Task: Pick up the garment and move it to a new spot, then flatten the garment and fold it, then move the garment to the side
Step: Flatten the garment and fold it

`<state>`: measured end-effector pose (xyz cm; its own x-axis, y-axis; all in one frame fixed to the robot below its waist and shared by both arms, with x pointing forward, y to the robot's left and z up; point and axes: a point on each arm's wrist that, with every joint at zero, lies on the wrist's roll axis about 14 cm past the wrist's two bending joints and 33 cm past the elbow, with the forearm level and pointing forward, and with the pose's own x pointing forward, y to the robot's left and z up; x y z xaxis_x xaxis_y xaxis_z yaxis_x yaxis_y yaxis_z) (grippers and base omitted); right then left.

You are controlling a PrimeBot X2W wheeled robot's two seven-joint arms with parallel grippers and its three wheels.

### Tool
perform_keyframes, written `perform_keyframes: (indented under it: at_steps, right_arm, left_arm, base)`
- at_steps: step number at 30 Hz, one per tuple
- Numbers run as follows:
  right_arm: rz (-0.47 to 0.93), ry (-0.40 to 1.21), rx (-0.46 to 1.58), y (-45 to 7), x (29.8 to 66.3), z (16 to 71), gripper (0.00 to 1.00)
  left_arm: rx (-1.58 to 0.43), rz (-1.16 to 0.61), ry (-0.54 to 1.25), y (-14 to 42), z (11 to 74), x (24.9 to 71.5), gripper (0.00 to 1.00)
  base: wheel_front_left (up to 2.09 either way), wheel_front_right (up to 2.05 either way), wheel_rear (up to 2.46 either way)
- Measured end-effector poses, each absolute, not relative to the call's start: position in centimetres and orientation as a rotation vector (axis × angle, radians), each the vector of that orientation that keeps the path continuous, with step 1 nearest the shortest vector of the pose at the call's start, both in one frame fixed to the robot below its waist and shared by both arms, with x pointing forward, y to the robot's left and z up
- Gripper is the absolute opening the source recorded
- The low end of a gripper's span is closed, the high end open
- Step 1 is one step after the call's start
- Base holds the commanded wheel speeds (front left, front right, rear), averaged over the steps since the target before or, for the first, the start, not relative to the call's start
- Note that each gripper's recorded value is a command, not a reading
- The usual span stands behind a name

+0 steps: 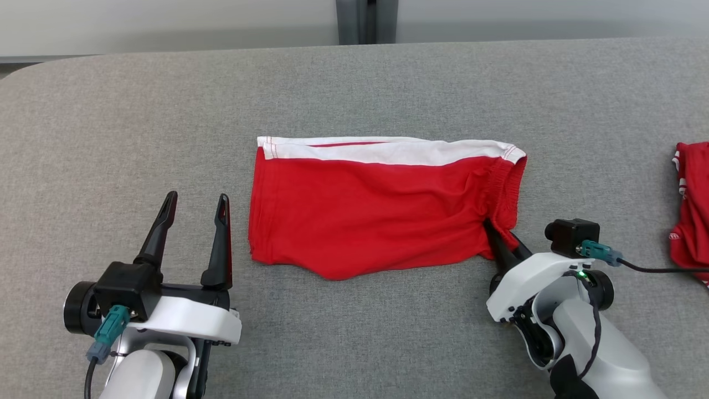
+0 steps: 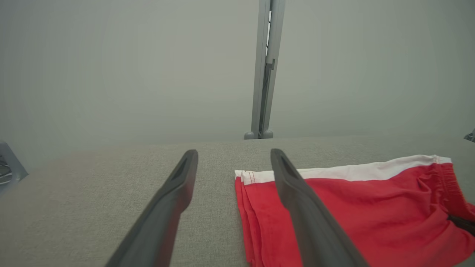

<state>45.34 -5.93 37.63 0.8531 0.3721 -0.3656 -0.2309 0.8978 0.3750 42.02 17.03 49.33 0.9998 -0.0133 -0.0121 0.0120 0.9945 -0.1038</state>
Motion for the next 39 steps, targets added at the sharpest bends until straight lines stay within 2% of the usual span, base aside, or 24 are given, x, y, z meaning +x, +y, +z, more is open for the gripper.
perform_keyframes:
  at_steps: [6,14,18,21,28,34,39]
  right_arm:
    - [0.265,0.406,0.364,-7.9,45.3,38.1,0.00]
    - [0.076,0.372,0.345,-16.7,43.2,37.6,0.00]
    - [0.060,0.314,0.332,-17.9,43.3,39.2,0.00]
    - [0.120,0.231,0.333,-16.1,44.2,41.8,0.00]
    - [0.382,0.096,0.373,-6.4,45.4,48.2,0.00]
    - [0.558,0.169,0.354,-0.1,44.7,47.2,0.00]
    - [0.642,0.256,0.321,3.0,44.7,44.6,0.00]
  left_arm:
    - [-0.110,-0.026,0.007,16.6,49.5,42.2,1.00]
    - [-0.118,-0.045,0.017,15.8,49.2,42.1,1.00]
    - [-0.118,-0.067,0.014,15.2,49.3,42.4,1.00]
    - [-0.115,-0.082,0.010,14.8,49.5,42.5,1.00]
    - [-0.110,-0.102,0.016,14.5,49.6,42.5,1.00]
    - [-0.102,-0.061,0.027,16.1,49.4,41.9,1.00]
    - [-0.096,-0.014,0.040,17.8,48.9,41.3,1.00]
  base:
    - [0.00,0.00,0.00]
    - [0.00,0.00,0.00]
    - [0.00,0.00,0.00]
    - [0.00,0.00,0.00]
    - [0.00,0.00,0.00]
    - [0.00,0.00,0.00]
    - [0.00,0.00,0.00]
